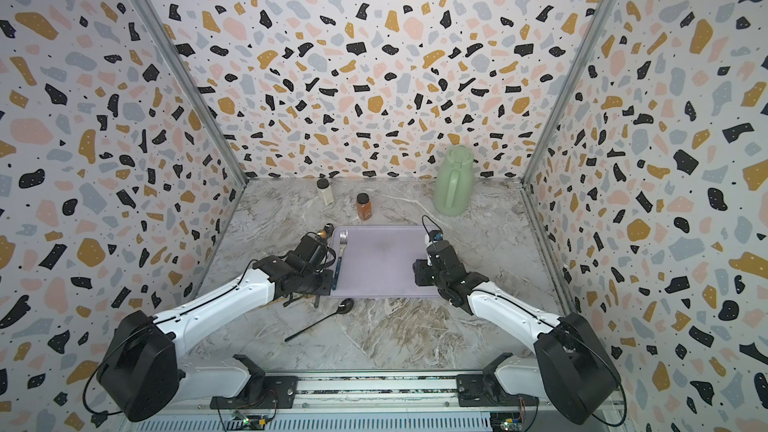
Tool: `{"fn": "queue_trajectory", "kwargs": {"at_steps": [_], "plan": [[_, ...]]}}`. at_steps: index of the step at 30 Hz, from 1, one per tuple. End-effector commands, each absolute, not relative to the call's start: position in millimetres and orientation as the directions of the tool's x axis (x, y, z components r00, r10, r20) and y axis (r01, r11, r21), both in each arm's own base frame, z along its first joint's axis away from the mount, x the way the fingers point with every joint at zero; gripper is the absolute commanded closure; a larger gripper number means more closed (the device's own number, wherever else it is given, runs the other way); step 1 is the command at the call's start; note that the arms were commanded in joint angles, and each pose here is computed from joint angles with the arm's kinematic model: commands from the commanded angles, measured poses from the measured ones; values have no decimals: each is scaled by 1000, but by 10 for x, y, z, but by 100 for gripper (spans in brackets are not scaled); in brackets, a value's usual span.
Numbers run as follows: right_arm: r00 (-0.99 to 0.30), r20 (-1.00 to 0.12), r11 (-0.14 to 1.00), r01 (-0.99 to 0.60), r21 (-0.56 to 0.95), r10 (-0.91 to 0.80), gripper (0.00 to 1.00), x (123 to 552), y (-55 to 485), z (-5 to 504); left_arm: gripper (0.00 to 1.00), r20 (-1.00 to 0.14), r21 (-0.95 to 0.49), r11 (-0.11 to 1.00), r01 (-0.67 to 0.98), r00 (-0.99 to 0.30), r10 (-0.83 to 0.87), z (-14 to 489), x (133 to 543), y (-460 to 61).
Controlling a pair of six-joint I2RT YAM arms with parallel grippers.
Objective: Set the spoon and fork side by side
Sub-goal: Place the fork on the tray, then adjust the spoon at the center of the board.
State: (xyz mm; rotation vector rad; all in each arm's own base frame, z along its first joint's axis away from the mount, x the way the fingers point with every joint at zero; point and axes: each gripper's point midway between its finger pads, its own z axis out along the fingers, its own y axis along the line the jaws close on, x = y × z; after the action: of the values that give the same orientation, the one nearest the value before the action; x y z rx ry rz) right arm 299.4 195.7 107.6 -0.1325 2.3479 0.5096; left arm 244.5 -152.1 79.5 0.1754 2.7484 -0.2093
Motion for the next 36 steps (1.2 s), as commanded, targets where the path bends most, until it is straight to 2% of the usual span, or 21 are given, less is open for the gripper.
{"fn": "queue_trajectory", "kwargs": {"at_steps": [1, 4, 8, 11, 18, 30, 36], "plan": [[-724, -685, 917, -215, 336, 81, 52, 3005, 1924, 1161, 53, -299, -132, 984, 120, -951, 76, 636, 2082, -1455], [-722, -687, 916, -214, 338, 85, 50, 2999, 1916, 1157, 50, -285, -116, 984, 138, -953, 100, 526, 1910, -1414], [-718, -690, 915, -214, 342, 90, 41, 2997, 1916, 1137, 41, -234, -55, 989, 135, -965, 119, 392, 1833, -1345], [-721, -687, 919, -206, 335, 89, 36, 3004, 1902, 1108, 38, -211, -30, 991, 127, -970, 118, 324, 1813, -1321], [-722, -687, 922, -203, 329, 86, 33, 3028, 1908, 1075, 27, -187, -86, 987, 133, -976, 115, 180, 1663, -1371], [-728, -680, 925, -193, 328, 90, 30, 3024, 1897, 1071, 28, -157, -117, 977, 181, -974, 162, 21, 1380, -1527], [-734, -671, 930, -161, 330, 111, 30, 3019, 1858, 1074, 30, -192, -155, 959, 239, -959, 208, 86, 1233, -1785]]}}
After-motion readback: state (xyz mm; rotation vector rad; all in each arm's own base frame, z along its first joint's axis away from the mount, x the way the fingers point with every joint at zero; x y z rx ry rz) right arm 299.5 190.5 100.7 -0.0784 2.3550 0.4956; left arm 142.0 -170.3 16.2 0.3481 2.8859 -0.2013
